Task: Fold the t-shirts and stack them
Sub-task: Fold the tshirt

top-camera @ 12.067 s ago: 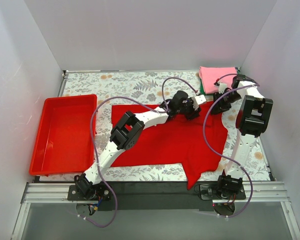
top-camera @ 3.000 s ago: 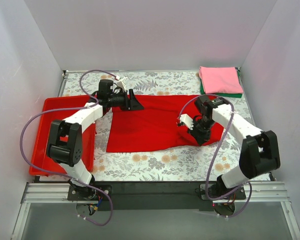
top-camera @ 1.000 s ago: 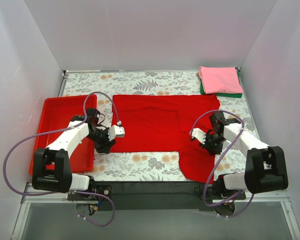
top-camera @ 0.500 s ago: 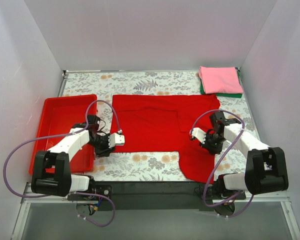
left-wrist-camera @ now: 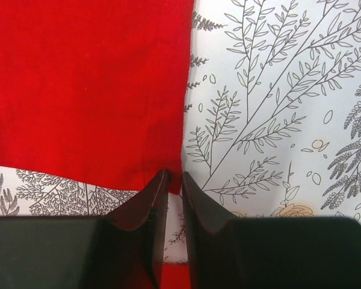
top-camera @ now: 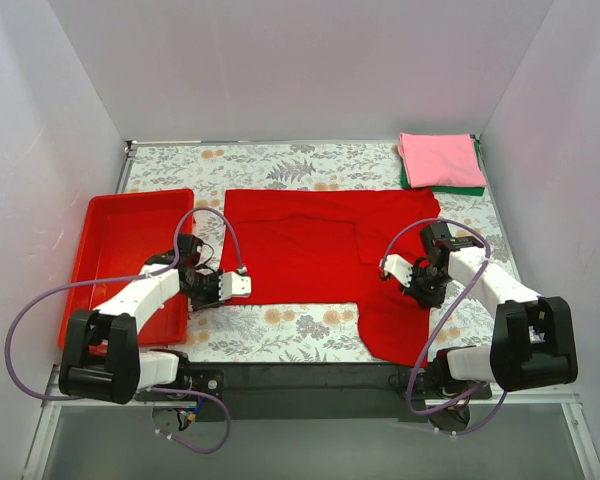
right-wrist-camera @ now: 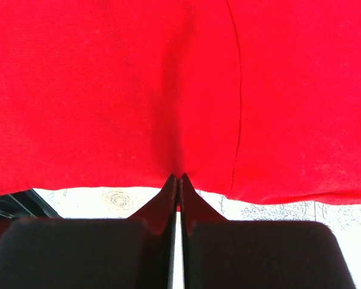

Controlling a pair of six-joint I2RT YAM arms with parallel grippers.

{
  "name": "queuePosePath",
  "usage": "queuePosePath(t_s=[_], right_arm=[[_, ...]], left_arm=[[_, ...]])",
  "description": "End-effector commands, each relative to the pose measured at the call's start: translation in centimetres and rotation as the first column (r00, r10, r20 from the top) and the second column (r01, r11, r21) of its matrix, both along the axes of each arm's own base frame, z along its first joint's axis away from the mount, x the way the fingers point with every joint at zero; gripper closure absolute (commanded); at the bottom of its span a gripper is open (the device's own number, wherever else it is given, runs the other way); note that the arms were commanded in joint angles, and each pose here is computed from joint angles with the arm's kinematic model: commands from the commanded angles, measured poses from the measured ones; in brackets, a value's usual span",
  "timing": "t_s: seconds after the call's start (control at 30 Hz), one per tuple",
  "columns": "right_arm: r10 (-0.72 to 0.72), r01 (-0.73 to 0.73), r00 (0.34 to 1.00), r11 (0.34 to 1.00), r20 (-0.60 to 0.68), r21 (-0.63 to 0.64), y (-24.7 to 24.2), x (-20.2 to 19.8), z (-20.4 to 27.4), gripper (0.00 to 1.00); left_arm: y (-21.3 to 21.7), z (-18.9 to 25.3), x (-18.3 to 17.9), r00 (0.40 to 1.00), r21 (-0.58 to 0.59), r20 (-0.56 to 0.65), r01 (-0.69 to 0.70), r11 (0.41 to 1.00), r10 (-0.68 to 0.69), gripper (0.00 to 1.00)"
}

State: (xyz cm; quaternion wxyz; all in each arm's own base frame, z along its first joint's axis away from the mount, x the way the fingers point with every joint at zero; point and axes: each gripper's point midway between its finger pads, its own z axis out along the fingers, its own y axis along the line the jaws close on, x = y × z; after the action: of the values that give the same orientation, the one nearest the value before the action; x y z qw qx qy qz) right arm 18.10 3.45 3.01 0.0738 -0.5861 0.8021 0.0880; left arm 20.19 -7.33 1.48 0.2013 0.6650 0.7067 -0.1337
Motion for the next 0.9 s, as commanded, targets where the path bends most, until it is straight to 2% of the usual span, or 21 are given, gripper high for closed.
queuePosePath(t_s=[0.0, 0.13, 0.6, 0.73, 0.87], right_arm=[[0.005, -0.005, 1.000, 1.000, 0.030, 0.006, 0.1, 0.6, 1.3, 0.99], [0.008, -0.009, 0.999, 1.000, 0.042, 0.013, 0.1, 0.5, 1.8, 0.99], [0.022, -0.025, 0.995, 0.999, 0.093, 0.030, -0.5, -1.5, 3.8, 0.99], [0.028, -0.033, 0.991, 0.999, 0.130, 0.036, -0.5, 0.0, 5.0, 0.99], [0.021, -0.027, 0.984, 0.999, 0.175, 0.037, -0.6, 3.1, 7.1, 0.99]], left_arm=[[1.0, -1.8, -1.3, 0.999, 0.061, -0.020, 0.040, 0.997, -0.039, 0.86], [0.9, -1.1, -1.3, 0.999, 0.054, -0.019, 0.038, 0.998, -0.037, 1.00], [-0.1, 3.5, -2.5, 0.999, -0.020, -0.024, 0.043, 0.999, -0.043, 1.00], [-0.8, 5.4, -0.2, 1.000, -0.066, -0.006, -0.004, 0.998, 0.004, 1.00], [-1.1, 6.6, 2.3, 0.999, -0.114, -0.016, -0.052, 0.992, 0.051, 1.00]])
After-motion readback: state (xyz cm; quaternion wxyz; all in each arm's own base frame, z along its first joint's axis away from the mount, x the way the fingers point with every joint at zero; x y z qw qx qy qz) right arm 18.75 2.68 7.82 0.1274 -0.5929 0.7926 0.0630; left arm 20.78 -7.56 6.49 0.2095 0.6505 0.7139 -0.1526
